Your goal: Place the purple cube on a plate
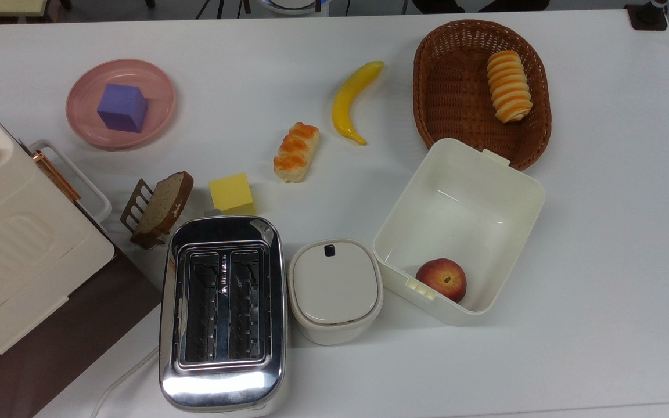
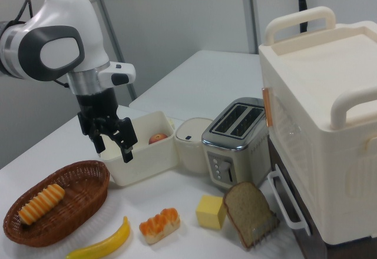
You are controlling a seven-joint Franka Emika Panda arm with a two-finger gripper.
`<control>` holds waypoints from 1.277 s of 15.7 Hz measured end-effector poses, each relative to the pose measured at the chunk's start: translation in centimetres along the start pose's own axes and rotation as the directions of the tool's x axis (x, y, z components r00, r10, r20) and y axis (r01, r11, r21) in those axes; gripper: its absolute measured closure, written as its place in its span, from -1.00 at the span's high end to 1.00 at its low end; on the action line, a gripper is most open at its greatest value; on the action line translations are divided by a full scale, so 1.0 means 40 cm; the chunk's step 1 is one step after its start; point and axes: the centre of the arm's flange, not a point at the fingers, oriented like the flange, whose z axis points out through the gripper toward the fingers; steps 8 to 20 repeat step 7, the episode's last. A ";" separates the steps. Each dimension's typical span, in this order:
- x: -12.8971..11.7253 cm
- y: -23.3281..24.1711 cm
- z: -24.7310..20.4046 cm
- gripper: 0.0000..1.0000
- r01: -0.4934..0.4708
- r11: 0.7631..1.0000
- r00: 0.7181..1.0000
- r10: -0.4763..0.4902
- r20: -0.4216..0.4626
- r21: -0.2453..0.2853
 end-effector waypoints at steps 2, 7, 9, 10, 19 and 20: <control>0.009 0.010 -0.007 1.00 -0.086 0.996 0.996 0.086 -0.032 0.018; 0.015 0.044 -0.010 1.00 -0.168 0.985 0.984 0.170 -0.051 0.032; 0.015 0.044 -0.010 1.00 -0.168 0.985 0.984 0.170 -0.051 0.032; 0.015 0.044 -0.010 1.00 -0.168 0.985 0.984 0.170 -0.051 0.032; 0.015 0.044 -0.010 1.00 -0.168 0.985 0.984 0.170 -0.051 0.032; 0.015 0.044 -0.010 1.00 -0.168 0.985 0.984 0.170 -0.051 0.032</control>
